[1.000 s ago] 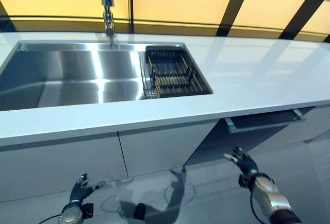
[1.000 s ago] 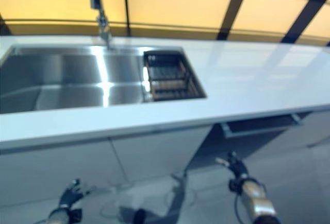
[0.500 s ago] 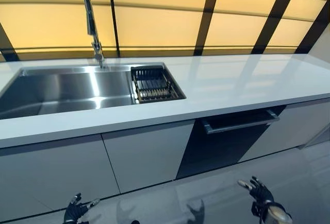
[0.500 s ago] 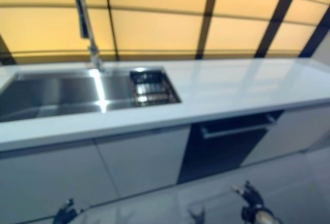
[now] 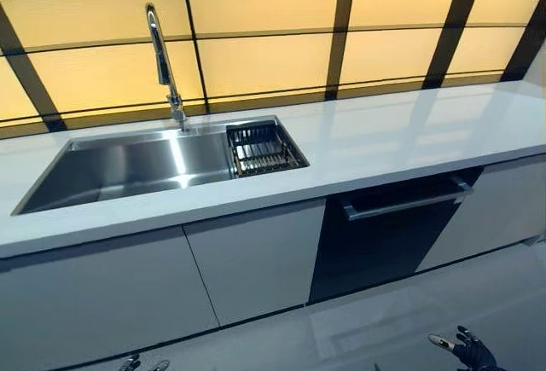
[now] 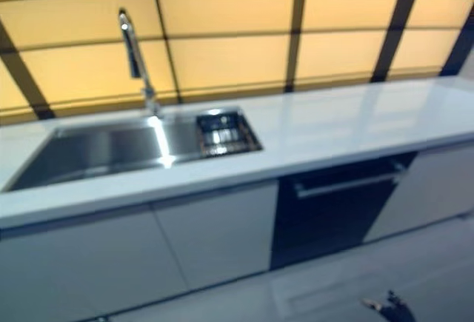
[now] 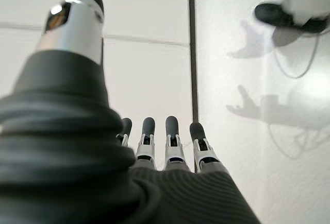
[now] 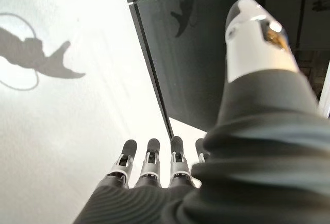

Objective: Take plates into dishwasher

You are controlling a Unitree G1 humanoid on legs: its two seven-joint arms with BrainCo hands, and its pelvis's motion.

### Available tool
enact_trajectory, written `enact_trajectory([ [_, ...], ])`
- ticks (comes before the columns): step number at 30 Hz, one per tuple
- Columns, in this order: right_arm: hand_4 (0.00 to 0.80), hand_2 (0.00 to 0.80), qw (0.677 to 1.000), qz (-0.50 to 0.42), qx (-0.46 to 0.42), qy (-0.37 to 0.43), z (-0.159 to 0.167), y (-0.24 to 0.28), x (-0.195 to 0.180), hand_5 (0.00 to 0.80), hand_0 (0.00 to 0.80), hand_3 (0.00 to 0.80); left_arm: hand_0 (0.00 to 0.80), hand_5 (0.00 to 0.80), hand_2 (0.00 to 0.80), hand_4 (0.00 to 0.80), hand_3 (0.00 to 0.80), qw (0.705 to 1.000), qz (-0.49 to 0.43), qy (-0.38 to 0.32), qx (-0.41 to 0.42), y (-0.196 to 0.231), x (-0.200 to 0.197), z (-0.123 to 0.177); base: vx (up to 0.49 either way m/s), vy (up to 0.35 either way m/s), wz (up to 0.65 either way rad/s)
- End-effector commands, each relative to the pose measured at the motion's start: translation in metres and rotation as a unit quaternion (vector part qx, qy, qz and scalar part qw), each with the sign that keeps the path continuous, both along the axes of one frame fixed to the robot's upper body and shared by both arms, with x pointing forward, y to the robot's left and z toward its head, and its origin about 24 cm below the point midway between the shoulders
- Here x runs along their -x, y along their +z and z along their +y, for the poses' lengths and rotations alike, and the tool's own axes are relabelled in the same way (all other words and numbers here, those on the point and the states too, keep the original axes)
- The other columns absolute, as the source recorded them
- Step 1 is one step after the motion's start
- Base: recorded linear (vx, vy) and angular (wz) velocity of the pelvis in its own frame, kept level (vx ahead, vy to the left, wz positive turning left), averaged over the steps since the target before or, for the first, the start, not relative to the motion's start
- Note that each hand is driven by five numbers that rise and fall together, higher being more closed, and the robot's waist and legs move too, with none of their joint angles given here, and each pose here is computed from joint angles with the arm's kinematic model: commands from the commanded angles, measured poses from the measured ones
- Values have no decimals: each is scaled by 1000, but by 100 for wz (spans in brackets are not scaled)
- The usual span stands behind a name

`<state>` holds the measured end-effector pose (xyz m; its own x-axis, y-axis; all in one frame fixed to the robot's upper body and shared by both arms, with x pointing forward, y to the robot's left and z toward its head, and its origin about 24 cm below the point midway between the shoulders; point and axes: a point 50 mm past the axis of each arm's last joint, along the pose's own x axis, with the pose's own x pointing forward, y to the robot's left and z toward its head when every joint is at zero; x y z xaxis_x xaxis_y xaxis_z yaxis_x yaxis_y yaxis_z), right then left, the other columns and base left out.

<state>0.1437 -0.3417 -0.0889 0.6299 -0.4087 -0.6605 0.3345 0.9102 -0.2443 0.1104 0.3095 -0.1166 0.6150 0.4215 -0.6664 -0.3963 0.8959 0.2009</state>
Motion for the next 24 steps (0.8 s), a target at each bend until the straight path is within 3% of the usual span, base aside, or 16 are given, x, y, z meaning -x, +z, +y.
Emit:
enact_trajectory([
  [1, 0, 0, 996, -86, 24, -15, -12, 24, -28, 0, 0, 0, 0, 0, 0, 0, 0, 998, -64, 3, -21, 18, -26, 11, -116, 82, 31],
  [12, 0, 0, 994, -79, 41, -58, -29, 28, -17, 0, 0, 0, 0, 0, 0, 0, 0, 998, -56, -29, -22, 20, -27, 15, -72, 210, 35],
  [24, 0, 0, 996, -75, 26, -34, -23, 27, -24, 0, 0, 0, 0, 0, 0, 0, 0, 997, -55, -43, -39, 31, -38, 30, -66, 104, -12],
])
